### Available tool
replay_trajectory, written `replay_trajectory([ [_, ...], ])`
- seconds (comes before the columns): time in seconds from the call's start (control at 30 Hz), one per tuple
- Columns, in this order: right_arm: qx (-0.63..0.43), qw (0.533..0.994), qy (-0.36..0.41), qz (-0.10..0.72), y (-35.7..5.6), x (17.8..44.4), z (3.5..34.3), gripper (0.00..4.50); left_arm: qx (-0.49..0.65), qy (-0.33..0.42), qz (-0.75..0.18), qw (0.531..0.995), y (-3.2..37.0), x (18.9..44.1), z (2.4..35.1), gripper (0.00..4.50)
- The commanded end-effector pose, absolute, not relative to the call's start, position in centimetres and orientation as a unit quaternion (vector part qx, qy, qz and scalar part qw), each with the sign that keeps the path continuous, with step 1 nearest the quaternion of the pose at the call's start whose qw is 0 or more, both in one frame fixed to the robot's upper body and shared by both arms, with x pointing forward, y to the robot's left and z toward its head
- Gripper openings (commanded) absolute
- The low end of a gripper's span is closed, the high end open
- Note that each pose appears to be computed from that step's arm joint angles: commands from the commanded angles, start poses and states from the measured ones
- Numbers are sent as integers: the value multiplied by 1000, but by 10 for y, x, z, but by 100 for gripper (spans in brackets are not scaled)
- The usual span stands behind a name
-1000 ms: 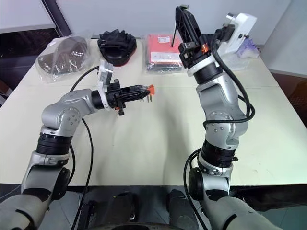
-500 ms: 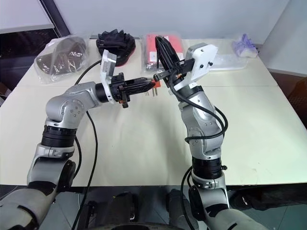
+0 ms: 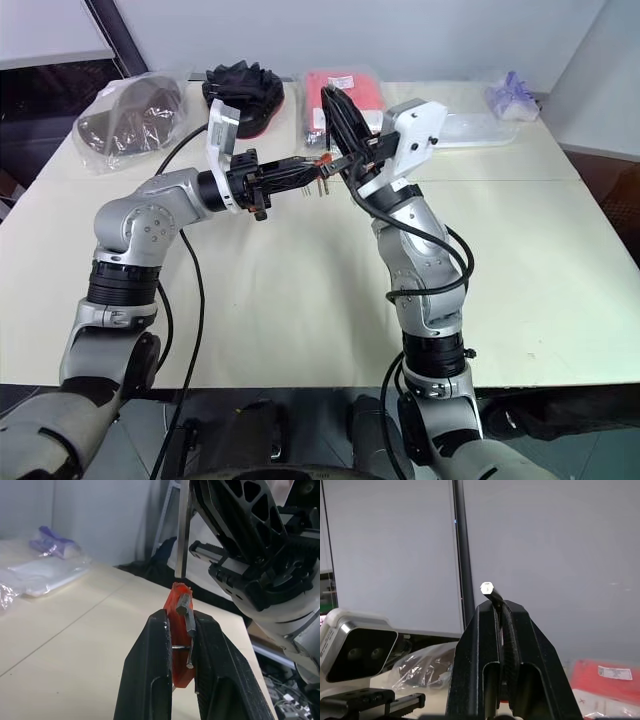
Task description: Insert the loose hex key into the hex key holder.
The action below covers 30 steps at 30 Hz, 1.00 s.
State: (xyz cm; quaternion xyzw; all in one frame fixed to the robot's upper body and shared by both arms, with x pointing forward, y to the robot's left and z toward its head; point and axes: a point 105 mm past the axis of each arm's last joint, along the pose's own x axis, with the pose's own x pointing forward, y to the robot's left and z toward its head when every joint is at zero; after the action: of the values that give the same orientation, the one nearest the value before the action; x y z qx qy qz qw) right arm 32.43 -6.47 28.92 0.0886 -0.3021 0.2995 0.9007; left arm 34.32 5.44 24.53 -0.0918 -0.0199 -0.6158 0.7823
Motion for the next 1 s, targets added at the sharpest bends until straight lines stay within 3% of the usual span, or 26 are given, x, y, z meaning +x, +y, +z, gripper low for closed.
replay_trajectory([
  [0.03, 84, 893, -323, 303, -64, 317, 297, 8, -95, -48, -619, 778, 56, 340, 261, 6],
  [1.0, 65, 901, -321, 285, -71, 324, 292, 8, -104, -46, -616, 779, 59, 337, 264, 6],
])
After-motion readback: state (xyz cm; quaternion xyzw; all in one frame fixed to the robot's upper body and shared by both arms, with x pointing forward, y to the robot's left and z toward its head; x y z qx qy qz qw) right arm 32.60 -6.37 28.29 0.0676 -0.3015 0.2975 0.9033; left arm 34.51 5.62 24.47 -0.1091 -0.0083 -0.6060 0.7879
